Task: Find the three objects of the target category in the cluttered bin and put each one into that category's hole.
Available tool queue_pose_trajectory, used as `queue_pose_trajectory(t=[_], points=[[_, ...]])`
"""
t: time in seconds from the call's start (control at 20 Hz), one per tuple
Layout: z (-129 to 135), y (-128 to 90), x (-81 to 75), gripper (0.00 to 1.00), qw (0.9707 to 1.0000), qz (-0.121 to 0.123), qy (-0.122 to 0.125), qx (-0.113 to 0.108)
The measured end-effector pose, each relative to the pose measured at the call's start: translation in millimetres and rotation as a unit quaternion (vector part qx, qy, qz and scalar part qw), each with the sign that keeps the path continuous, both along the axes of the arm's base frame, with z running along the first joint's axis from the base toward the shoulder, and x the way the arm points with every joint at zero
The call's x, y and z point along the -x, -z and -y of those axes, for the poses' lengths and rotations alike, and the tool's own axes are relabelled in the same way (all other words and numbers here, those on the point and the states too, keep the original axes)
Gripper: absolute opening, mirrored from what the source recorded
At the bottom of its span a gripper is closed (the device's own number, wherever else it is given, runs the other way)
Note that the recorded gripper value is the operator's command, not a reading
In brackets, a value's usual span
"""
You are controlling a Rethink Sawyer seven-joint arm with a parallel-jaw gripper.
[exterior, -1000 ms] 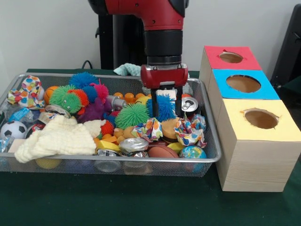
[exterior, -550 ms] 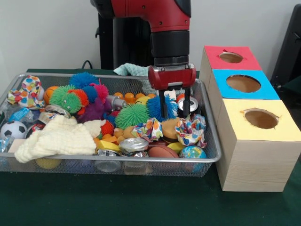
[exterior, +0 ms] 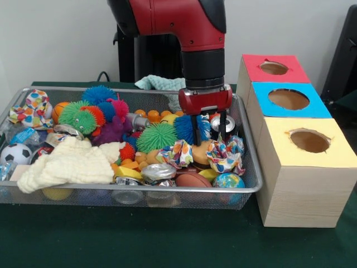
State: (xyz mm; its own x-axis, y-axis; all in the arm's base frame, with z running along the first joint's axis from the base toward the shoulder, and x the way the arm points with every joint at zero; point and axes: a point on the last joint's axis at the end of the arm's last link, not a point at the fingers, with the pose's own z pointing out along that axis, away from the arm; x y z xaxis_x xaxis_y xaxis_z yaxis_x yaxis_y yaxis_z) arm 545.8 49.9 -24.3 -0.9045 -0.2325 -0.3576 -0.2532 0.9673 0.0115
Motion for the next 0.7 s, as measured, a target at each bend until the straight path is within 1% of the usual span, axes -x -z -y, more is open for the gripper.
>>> queue_pose_trajectory(t=[0.45,0.7], points=[[-0.4,0.7,-0.8,1.00,1.0000,0.001,-0.004,0.007],[0.7,-5.0,-5.0,1.00,0.9999,0.007,-0.004,0.010]])
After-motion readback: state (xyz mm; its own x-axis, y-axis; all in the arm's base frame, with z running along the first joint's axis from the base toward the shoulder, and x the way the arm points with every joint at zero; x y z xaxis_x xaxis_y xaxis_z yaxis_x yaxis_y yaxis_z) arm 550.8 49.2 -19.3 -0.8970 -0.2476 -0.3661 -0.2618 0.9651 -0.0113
